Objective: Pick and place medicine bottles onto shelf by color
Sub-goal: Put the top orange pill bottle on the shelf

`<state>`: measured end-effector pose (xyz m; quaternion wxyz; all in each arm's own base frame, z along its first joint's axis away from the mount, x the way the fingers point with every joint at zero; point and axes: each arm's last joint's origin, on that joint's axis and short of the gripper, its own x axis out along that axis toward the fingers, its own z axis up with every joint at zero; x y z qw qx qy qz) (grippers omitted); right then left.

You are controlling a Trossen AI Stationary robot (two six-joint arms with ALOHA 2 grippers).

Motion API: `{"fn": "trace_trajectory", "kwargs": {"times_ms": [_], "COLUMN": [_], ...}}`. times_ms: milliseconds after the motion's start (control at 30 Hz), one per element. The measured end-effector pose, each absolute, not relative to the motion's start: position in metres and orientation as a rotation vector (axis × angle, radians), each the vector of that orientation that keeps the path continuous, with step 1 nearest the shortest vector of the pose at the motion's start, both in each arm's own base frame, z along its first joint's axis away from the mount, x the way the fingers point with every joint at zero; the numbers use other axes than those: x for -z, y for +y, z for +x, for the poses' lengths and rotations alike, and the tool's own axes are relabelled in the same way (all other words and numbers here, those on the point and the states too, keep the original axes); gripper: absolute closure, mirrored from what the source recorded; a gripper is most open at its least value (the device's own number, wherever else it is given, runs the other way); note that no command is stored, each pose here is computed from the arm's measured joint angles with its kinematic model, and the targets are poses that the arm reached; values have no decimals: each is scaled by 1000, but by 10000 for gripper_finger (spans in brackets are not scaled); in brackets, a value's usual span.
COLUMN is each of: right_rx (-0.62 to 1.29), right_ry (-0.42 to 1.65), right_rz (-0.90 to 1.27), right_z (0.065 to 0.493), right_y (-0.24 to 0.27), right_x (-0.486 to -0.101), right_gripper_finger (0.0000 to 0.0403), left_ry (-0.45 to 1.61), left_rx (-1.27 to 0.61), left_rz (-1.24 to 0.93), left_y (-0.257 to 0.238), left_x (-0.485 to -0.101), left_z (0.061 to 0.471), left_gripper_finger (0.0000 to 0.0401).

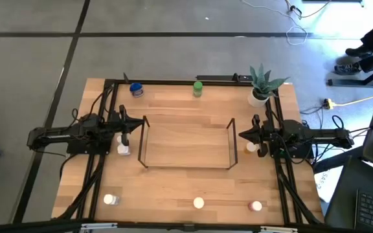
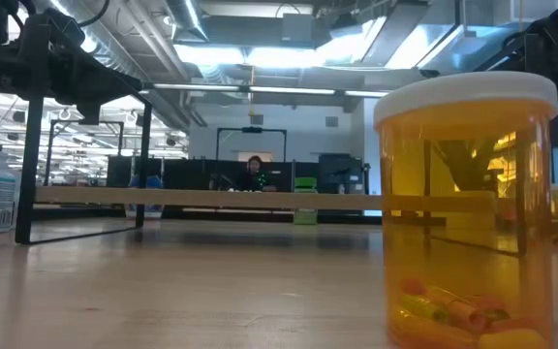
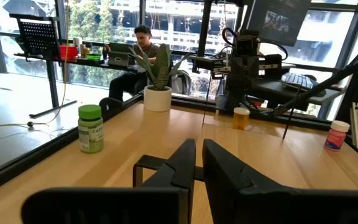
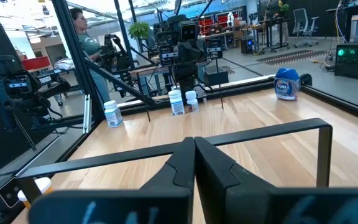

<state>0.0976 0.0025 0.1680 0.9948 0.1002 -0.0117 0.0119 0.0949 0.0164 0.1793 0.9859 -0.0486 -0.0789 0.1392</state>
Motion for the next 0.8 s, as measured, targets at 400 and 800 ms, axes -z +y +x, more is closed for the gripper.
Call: {"fn": "trace_trajectory", "kwargs": {"times_ms": [400, 800], "right_rx": [-29, 38], "right_ry": [-94, 67], "right_rz": [134, -39], "right_z": [94, 76], "right_y": [2, 0], "right_x": [-188, -284], "right_gripper_finger": [396, 401], "left_ry": [-158, -158], "left_rx": [-280, -279], "left_rz": [-98, -98], "left_y": [16, 16], "left_x": [-179, -179], "left_z": [95, 95], "left_gripper_finger": [376, 376]}}
